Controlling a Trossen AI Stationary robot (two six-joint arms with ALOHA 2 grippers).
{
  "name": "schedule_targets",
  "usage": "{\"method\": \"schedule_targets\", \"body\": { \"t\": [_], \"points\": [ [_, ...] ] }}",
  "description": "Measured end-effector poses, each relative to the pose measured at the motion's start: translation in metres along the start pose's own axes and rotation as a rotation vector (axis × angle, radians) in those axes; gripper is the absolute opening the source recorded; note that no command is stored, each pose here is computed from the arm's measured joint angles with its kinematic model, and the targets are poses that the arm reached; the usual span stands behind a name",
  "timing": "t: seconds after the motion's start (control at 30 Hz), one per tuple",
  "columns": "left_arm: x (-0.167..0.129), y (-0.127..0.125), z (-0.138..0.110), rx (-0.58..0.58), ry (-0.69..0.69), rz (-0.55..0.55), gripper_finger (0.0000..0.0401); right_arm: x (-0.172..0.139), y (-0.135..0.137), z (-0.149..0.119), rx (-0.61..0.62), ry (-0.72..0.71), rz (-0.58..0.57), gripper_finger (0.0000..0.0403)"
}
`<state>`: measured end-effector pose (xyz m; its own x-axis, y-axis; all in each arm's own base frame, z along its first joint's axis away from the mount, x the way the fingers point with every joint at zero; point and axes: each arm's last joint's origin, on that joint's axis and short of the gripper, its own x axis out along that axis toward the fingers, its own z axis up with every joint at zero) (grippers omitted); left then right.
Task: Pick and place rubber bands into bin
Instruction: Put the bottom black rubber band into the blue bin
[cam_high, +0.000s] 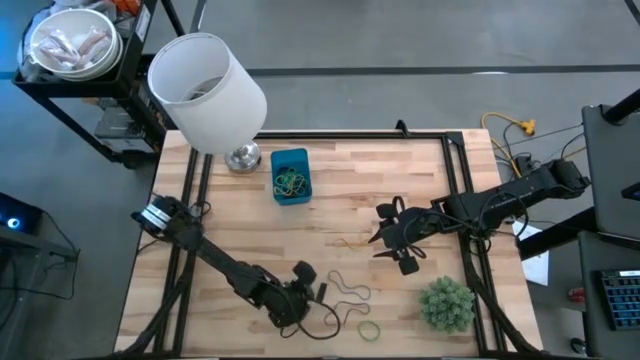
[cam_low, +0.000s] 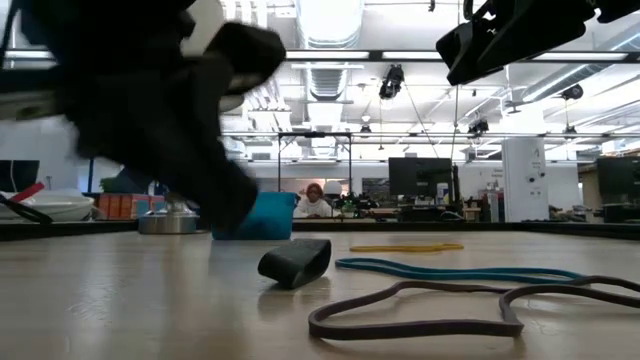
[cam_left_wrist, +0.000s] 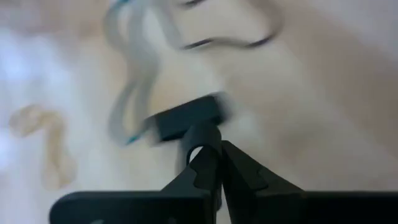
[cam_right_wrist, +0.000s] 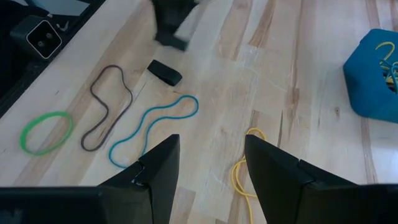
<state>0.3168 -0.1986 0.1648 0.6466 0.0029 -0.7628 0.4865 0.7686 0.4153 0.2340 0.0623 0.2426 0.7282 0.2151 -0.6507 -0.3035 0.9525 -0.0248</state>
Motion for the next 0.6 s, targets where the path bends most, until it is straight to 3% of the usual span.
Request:
{"method": "schedule_targets", "body": {
  "t": [0.3,0.6],
  "points": [
    [-0.042,0.059,-0.016,-0.056,0.147,0.31,0.0,0.0,0.0,-0.001,0.0,-0.001,0.0,0.0176],
    [-0.049,0.14,-0.067,-0.237,0.287,0.48,0.0,0.001,0.0,-0.002,-0.003,0.004,0.0,0.0176]
  ]
}}
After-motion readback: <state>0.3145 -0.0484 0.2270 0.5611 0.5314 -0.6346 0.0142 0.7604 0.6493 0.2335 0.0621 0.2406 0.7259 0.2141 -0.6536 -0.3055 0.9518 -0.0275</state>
